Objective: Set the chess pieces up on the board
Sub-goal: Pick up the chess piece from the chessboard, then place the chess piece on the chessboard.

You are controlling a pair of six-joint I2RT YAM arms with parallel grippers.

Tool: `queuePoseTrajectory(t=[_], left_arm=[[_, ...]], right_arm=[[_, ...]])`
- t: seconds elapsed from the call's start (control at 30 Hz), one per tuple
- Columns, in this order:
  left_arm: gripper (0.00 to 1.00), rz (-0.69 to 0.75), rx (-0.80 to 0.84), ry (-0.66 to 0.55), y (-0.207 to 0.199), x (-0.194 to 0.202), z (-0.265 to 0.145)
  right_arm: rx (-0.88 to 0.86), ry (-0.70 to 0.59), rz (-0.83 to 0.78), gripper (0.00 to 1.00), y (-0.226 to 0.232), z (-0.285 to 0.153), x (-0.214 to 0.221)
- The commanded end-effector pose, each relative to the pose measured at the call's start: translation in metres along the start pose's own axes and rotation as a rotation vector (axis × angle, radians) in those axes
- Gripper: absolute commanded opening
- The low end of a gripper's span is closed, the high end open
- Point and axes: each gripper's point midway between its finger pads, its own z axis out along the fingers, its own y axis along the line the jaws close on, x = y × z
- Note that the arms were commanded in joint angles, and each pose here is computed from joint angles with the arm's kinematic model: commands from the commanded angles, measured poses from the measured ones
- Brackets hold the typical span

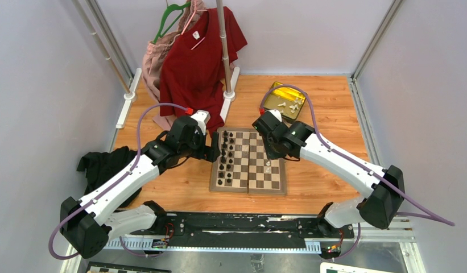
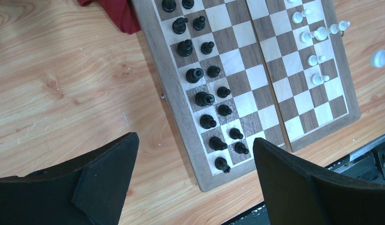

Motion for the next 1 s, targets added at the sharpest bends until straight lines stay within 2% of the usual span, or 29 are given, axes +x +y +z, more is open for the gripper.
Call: queuePoseTrajectory(t=[0.0,0.3,0.97], left_arm=[[0.98,0.007,-0.004,-0.033,-0.001,-0.013,-0.004],[0.98,-0.001,-0.004,-0.029,-0.001,-0.011,-0.002],[0.98,0.010,-0.012,-0.007,0.000,-0.007,0.004]], right_arm=[[0.085,0.046,0.039,0.00,-0.026,0.005,0.018],[0.098,0.130,0.070,0.00,-0.037,0.027,0.038],[0.077,0.176,0.047,0.00,-0.030,0.074,0.031]])
